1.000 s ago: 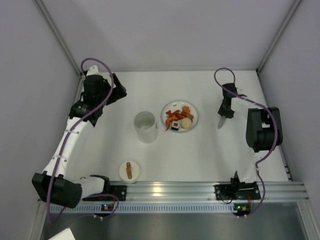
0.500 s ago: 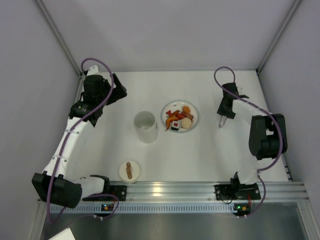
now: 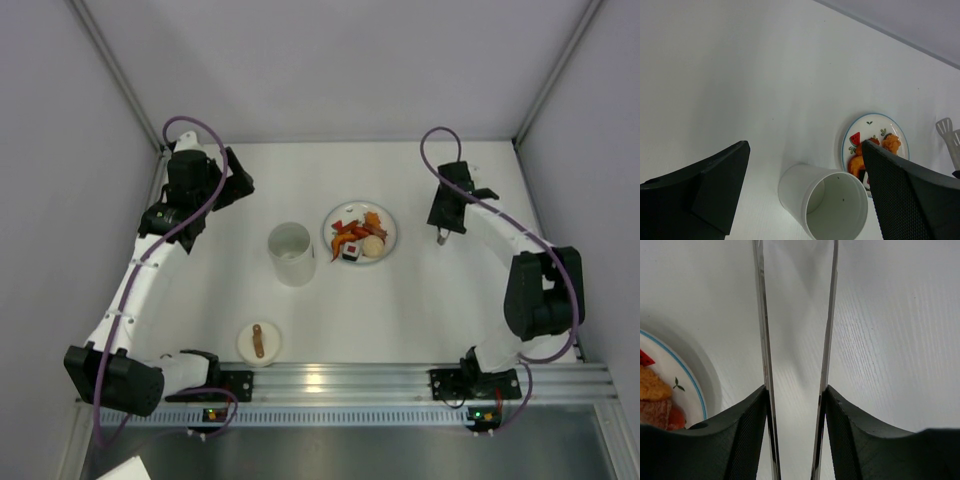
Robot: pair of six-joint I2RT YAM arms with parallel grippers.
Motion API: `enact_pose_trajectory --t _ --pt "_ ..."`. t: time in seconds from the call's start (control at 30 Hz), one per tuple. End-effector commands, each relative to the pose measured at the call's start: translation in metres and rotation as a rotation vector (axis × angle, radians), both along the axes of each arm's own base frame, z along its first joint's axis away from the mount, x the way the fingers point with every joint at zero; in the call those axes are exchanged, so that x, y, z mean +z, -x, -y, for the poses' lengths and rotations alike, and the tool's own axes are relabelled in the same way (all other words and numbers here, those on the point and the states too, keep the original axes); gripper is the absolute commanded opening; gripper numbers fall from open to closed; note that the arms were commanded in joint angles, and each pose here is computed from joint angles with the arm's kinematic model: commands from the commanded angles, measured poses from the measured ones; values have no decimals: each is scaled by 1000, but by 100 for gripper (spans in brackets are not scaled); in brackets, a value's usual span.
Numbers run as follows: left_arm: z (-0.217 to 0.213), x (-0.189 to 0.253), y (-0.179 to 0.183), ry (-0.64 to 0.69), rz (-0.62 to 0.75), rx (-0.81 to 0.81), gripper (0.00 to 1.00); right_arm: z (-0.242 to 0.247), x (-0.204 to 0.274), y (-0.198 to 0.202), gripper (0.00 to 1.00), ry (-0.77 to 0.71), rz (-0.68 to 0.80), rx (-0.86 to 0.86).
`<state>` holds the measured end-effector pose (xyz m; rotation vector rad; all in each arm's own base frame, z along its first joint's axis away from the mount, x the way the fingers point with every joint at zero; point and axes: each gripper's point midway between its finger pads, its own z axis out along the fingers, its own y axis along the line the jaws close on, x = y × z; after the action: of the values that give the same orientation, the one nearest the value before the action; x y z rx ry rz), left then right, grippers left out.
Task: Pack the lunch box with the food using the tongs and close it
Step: Pick up the clamp at the center of the board.
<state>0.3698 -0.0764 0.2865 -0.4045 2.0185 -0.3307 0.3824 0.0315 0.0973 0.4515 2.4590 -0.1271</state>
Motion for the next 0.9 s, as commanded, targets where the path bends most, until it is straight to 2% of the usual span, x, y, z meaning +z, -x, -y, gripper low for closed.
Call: enact_pose_trajectory --t 0.0,0.27,0.4,0.53,0.87 --pt "3 5 1 19 18 -6 99 -17 47 1 47 13 79 60" --pt "4 6 2 22 22 -10 99 -50 91 15 50 23 158 152" --pt "4 7 3 23 23 -11 99 -50 102 23 45 21 178 158" --pt "4 8 3 25 27 -14 99 -58 118 34 46 7 204 194" --pt "4 7 4 26 26 -16 99 -109 146 83 46 -72 222 390"
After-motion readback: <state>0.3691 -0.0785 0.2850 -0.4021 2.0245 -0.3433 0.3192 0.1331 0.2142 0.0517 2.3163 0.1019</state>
